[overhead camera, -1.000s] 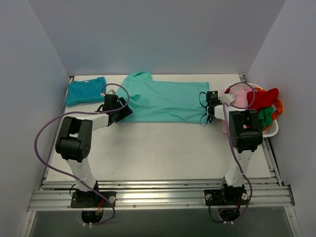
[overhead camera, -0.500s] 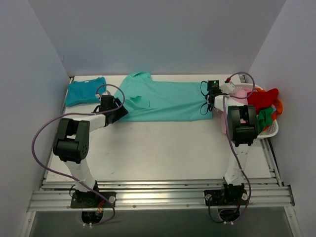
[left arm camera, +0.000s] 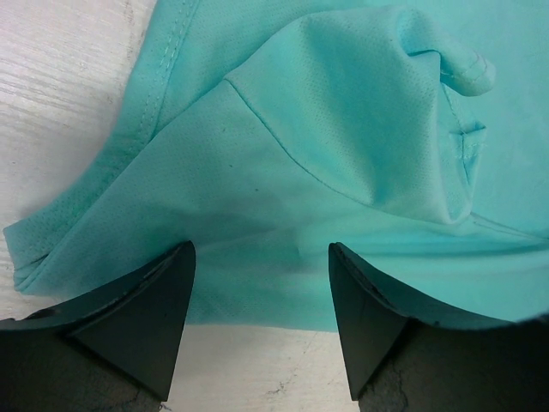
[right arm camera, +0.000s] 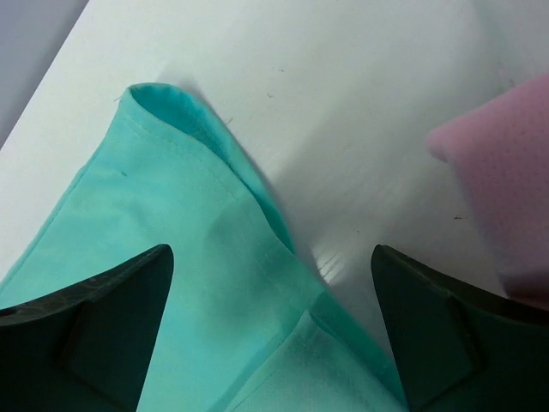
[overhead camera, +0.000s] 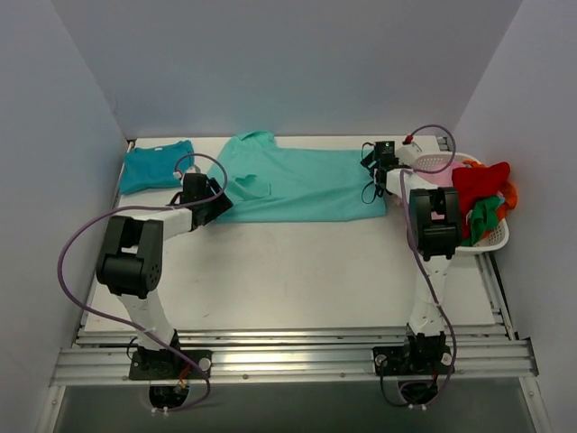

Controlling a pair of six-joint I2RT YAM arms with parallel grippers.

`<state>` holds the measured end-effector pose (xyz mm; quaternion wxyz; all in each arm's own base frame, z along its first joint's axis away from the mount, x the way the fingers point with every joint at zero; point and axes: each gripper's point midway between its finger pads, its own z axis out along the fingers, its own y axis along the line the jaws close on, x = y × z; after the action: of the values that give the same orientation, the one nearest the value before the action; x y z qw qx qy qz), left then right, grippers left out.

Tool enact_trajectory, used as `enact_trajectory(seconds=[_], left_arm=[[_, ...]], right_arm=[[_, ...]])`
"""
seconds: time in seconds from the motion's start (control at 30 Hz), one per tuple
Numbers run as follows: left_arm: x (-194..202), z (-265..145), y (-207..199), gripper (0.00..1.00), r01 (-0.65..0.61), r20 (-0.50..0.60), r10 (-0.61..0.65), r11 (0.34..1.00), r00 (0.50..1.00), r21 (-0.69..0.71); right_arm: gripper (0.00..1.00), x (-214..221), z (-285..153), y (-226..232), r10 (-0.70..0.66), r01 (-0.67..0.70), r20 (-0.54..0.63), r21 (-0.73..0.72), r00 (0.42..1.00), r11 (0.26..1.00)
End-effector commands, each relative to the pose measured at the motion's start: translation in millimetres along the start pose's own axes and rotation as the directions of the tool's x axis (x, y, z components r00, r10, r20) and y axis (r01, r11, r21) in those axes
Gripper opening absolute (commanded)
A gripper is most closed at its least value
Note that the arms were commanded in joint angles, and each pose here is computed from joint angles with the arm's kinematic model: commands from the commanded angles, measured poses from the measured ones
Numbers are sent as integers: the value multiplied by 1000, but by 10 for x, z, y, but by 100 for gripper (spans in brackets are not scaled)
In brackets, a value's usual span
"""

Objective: Fold and stack the t-shirts
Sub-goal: Fold the tshirt

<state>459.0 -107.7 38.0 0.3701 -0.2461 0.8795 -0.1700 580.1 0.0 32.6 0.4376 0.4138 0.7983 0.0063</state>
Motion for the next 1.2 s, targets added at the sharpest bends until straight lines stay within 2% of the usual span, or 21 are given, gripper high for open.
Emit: enact_trajectory(seconds=[0.0,0.13,0.2,0.23,0.3,0.33,0.4,0.43,0.5,0.63,0.77,0.87,0.97,1.0,1.03,1.17], left_arm=[[-170,-148,6,73,2,47,-2,1000,999,-12],[-299,-309,-94,73,8,78,-9,1000,997,4],[-391,-447,-133,73,11,106,-12,1000,994,7],[-421,-494,-140,73,12,116,-12,1000,993,5],[-459,-667,-152,73,12,129,-12,1000,992,2],[-478,-723,-160,73,15,139,-15,1000,990,2],[-508,-862,-196,73,19,167,-22,1000,986,17],[-494,-890,-213,73,15,178,-19,1000,984,19],[-436,-891,-190,74,18,177,-20,1000,984,13],[-329,-706,-154,73,27,163,-29,1000,986,14],[-384,-546,-277,73,23,157,-29,999,987,46],[-453,-477,-419,73,12,130,-20,998,991,65],[-398,-487,-434,72,8,114,-15,998,993,67],[-402,-483,-429,72,8,130,-17,998,991,68],[-373,-478,-402,72,11,131,-19,998,991,65],[-213,-414,-237,71,25,94,-27,999,995,20]], right_arm=[[97,-103,-92,-43,-20,20,0,8,1000,1000],[98,-378,-461,104,-9,11,45,-45,999,999],[99,-382,-648,105,-22,25,55,-53,998,998],[99,-538,-867,193,-7,15,87,-87,996,996],[99,-517,-1060,118,-20,28,98,-80,995,996],[99,-616,-1321,218,-6,22,123,-126,992,992],[98,-488,-1486,84,-23,36,117,-118,993,992],[97,-526,-1699,141,-3,24,131,-160,991,987],[94,-439,-1801,78,6,17,125,-184,992,983],[85,-128,-1772,-190,-6,17,61,-176,998,984],[83,34,-1676,-214,-19,23,26,-172,999,985],[78,102,-1628,-203,-37,38,8,-169,999,985],[60,182,-1593,-257,-43,42,1,-172,999,984],[47,208,-1571,-284,-44,43,-1,-168,999,985],[46,233,-1547,-298,-44,43,-5,-166,999,985],[54,401,-1453,-363,-66,58,-50,-137,997,989]])
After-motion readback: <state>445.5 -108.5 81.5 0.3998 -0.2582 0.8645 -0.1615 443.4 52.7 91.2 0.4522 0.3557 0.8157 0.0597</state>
